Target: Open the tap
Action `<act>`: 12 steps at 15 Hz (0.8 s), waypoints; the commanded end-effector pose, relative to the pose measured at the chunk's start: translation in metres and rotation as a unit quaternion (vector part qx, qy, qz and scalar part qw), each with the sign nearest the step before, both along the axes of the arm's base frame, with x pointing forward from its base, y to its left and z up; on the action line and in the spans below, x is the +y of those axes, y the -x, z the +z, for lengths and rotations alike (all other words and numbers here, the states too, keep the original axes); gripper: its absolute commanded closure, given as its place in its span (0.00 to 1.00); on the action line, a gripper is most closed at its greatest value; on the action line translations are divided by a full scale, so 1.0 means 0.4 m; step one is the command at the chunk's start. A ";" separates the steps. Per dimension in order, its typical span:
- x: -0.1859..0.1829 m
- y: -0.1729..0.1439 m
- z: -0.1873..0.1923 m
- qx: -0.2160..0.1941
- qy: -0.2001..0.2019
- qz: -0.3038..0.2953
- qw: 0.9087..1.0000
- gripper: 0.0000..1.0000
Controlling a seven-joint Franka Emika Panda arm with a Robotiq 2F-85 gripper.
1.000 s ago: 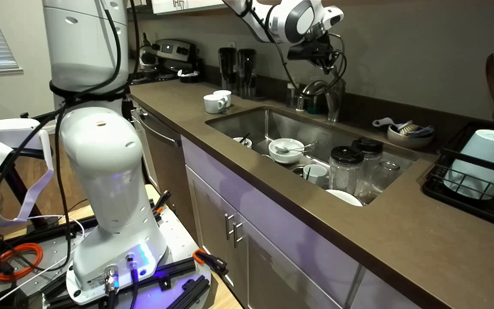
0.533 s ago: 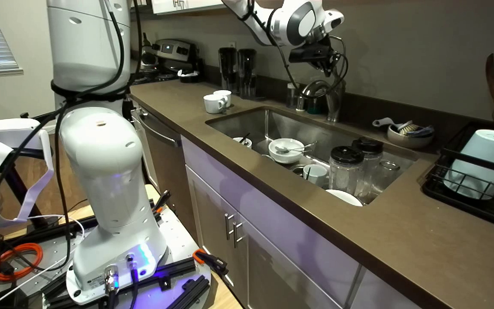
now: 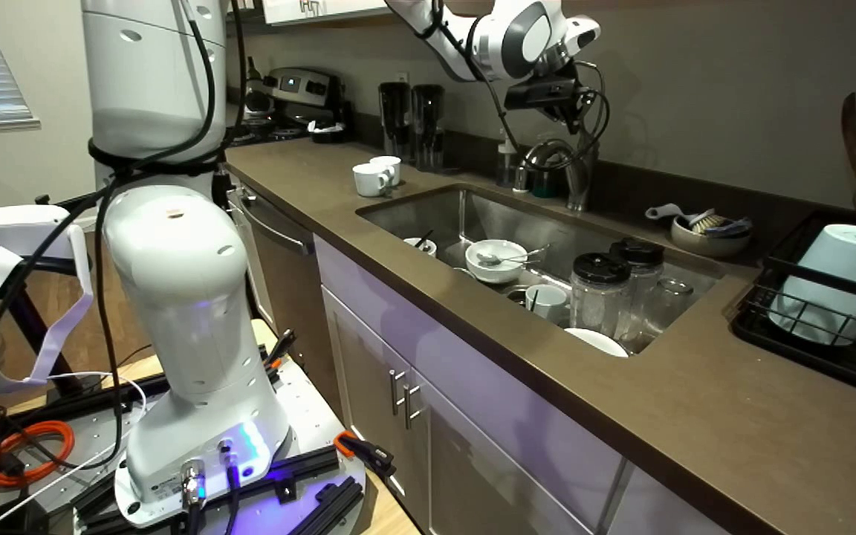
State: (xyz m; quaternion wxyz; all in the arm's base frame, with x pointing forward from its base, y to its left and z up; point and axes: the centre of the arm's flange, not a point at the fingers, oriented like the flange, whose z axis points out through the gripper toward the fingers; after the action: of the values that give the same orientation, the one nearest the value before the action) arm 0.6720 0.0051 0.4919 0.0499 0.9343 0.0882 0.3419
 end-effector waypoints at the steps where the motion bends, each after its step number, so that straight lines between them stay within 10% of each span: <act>1: 0.006 -0.018 0.017 -0.020 0.000 -0.005 1.000 1.00; 12: 0.006 -0.025 0.034 -0.075 -0.008 -0.002 0.997 1.00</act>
State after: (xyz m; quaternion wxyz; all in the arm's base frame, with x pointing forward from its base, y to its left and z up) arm 0.6750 0.0057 0.4950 0.0503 0.9248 0.0874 0.3670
